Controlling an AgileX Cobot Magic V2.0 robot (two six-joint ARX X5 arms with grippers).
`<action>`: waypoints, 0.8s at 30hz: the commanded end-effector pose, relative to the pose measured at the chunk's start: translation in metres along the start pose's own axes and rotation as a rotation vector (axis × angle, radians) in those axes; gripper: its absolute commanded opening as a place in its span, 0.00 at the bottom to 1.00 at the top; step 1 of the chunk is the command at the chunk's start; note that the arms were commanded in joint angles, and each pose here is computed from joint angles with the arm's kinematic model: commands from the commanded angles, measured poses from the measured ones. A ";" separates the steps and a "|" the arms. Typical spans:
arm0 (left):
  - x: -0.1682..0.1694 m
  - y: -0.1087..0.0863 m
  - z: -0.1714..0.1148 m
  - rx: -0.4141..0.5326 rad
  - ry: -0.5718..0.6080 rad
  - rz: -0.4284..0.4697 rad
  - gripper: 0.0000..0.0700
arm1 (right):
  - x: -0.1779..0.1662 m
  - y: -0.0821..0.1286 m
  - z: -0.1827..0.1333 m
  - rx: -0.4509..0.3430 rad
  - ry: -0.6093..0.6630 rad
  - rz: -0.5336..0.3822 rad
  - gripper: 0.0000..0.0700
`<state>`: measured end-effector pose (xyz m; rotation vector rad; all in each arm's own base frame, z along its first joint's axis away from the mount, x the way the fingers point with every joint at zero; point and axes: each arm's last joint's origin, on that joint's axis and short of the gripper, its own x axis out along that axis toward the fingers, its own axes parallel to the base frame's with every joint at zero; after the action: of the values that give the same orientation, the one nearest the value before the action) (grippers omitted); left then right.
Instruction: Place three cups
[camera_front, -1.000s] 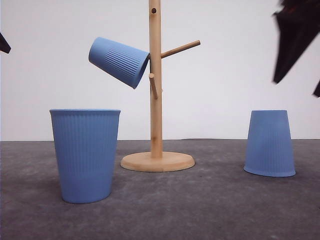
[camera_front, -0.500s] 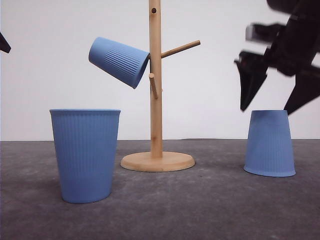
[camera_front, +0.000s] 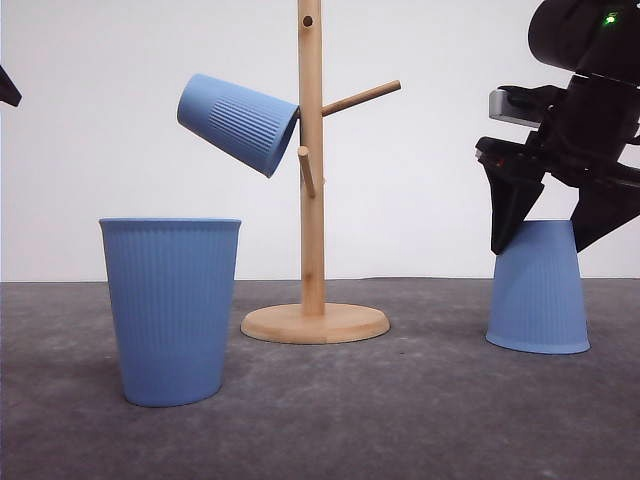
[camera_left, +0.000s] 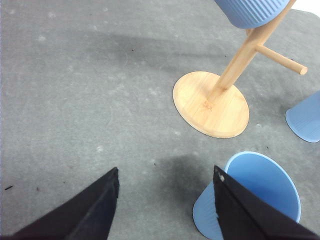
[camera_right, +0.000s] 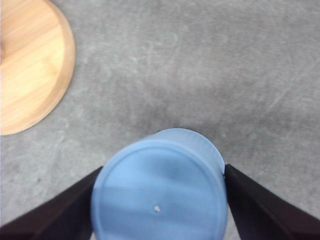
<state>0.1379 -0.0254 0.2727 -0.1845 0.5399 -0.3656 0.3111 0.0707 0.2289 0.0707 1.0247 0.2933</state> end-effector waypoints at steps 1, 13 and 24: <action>0.000 -0.001 0.002 0.000 -0.008 -0.001 0.50 | 0.002 0.002 0.004 -0.008 -0.003 0.026 0.53; 0.000 -0.001 0.002 0.000 -0.008 -0.001 0.50 | -0.049 0.000 0.003 0.030 -0.090 0.072 0.50; 0.000 -0.001 0.002 0.000 -0.009 -0.001 0.50 | -0.122 -0.034 0.006 0.268 -0.298 0.498 0.50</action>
<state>0.1379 -0.0254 0.2727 -0.1848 0.5400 -0.3653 0.2600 0.0068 0.3215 0.5228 0.7348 0.5638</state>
